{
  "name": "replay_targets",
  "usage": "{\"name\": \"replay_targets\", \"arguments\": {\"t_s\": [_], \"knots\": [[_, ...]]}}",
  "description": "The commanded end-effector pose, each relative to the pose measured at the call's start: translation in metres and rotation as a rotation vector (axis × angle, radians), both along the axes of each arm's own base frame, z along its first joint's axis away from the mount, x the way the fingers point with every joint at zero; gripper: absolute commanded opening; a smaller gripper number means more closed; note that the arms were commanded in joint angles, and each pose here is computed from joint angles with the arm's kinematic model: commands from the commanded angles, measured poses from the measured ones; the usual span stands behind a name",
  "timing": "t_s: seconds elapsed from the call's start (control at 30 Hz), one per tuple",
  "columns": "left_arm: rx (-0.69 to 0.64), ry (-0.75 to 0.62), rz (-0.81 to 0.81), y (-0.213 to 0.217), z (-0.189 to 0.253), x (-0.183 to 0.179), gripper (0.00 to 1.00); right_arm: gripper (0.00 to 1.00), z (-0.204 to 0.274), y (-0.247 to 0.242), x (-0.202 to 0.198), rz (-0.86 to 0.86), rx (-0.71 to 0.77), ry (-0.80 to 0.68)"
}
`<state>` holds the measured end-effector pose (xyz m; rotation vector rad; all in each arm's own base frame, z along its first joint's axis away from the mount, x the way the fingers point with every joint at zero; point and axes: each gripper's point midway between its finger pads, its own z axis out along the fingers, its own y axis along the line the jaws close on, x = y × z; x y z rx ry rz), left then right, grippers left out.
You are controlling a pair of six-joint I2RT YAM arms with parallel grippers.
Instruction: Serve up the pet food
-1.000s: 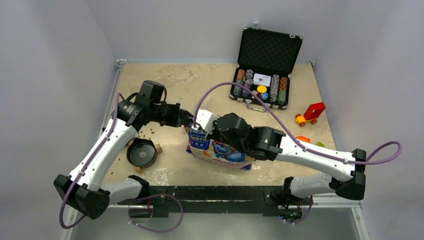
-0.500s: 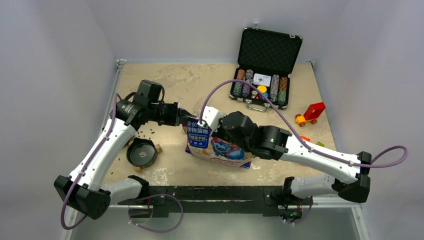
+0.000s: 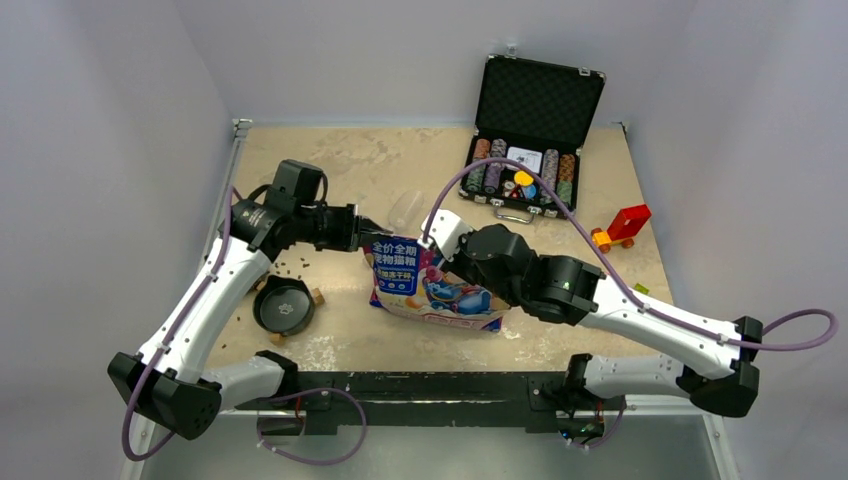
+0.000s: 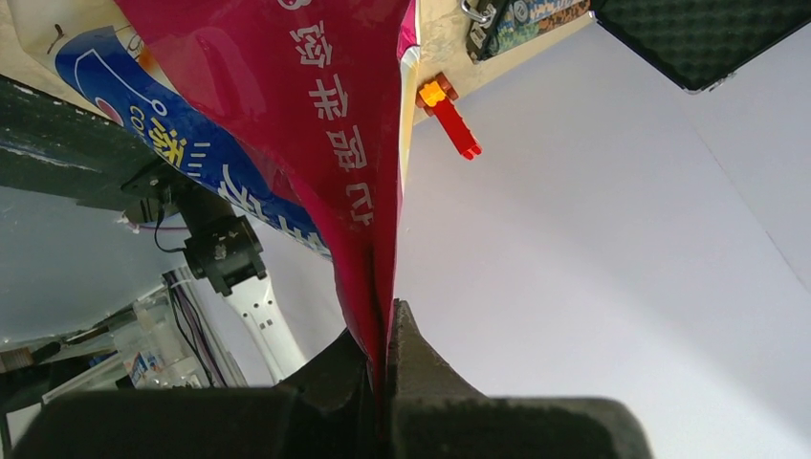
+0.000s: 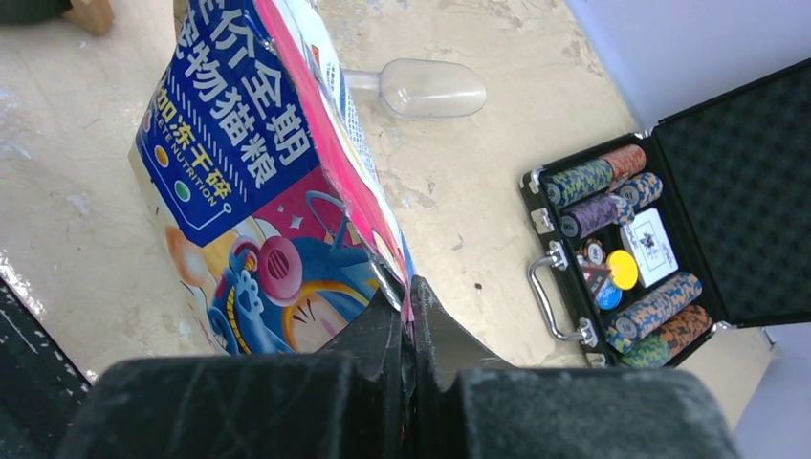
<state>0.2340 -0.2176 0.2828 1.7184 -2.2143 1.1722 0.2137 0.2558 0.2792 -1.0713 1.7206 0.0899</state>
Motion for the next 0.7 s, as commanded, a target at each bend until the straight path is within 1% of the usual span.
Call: {"name": "replay_targets", "arguments": {"t_s": [0.0, 0.1, 0.23, 0.27, 0.33, 0.47, 0.57, 0.6, 0.63, 0.67], "knots": [[0.041, -0.108, 0.143, 0.037, 0.025, 0.012, 0.0, 0.07, 0.008, -0.107, 0.025, -0.374, -0.183, -0.104], [0.039, -0.109, 0.144, 0.037, 0.025, 0.012, 0.0, 0.09, 0.002, -0.115, 0.024, -0.38, -0.216, -0.118], [0.039, -0.108, 0.145, 0.037, 0.025, 0.012, 0.0, 0.09, -0.004, -0.125, 0.023, -0.406, -0.246, -0.126], [0.039, -0.108, 0.145, 0.037, 0.025, 0.012, 0.0, 0.0, -0.004, -0.127, 0.023, -0.414, -0.247, -0.125], [0.041, -0.107, 0.147, 0.038, 0.025, 0.012, 0.0, 0.0, -0.002, -0.133, 0.022, -0.435, -0.225, -0.118], [0.039, -0.11, 0.153, 0.04, 0.026, 0.013, 0.0, 0.0, 0.01, -0.141, 0.018, -0.445, -0.133, -0.135], [0.038, -0.112, 0.153, 0.041, 0.027, 0.013, 0.0, 0.0, 0.009, -0.154, 0.014, -0.456, -0.13, -0.102], [0.038, -0.112, 0.154, 0.041, 0.027, 0.013, 0.0, 0.01, 0.007, -0.157, 0.013, -0.463, -0.135, -0.103], [0.038, -0.112, 0.152, 0.041, 0.026, 0.013, 0.0, 0.08, 0.007, -0.16, 0.013, -0.468, -0.14, -0.114], [0.037, -0.112, 0.151, 0.041, 0.026, 0.013, 0.0, 0.11, 0.005, -0.162, 0.013, -0.467, -0.146, -0.118]]}}
